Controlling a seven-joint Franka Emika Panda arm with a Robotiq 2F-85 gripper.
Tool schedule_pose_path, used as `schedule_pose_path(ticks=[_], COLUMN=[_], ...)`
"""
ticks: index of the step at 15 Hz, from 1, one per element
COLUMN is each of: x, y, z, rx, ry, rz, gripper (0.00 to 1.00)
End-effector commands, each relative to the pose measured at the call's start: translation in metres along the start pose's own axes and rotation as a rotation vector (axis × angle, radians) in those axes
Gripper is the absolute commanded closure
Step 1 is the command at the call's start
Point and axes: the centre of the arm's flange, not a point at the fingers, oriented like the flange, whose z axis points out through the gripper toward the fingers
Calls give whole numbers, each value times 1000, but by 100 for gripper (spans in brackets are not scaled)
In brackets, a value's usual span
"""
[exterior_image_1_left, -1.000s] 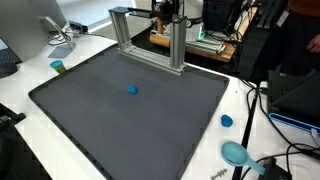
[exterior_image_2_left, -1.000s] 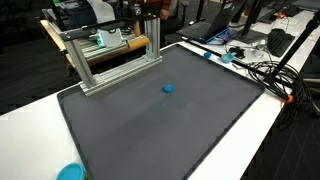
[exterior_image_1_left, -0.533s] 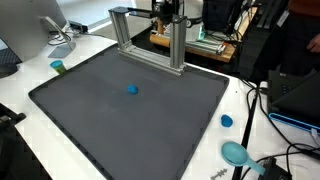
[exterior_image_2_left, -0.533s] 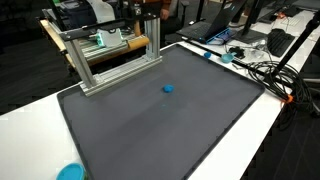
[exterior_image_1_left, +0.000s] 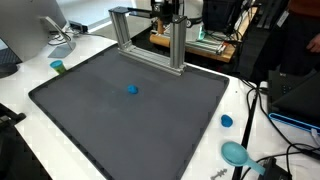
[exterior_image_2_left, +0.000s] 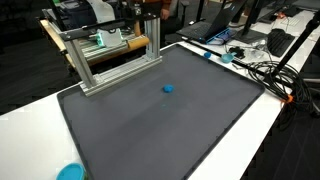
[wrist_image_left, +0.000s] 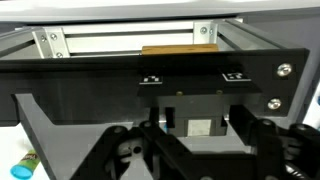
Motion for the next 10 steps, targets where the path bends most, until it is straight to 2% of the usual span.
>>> schedule_pose_path(ticks=[1,2,3,10], x=[-21,-21,-21,-22], y=[4,4,4,5], z=[9,9,8,8], rx=[29,28,26,-3], ry=[-11,-12,-15,-52], rz=[-17,-19,-22,-37], gripper=[36,35,39,35])
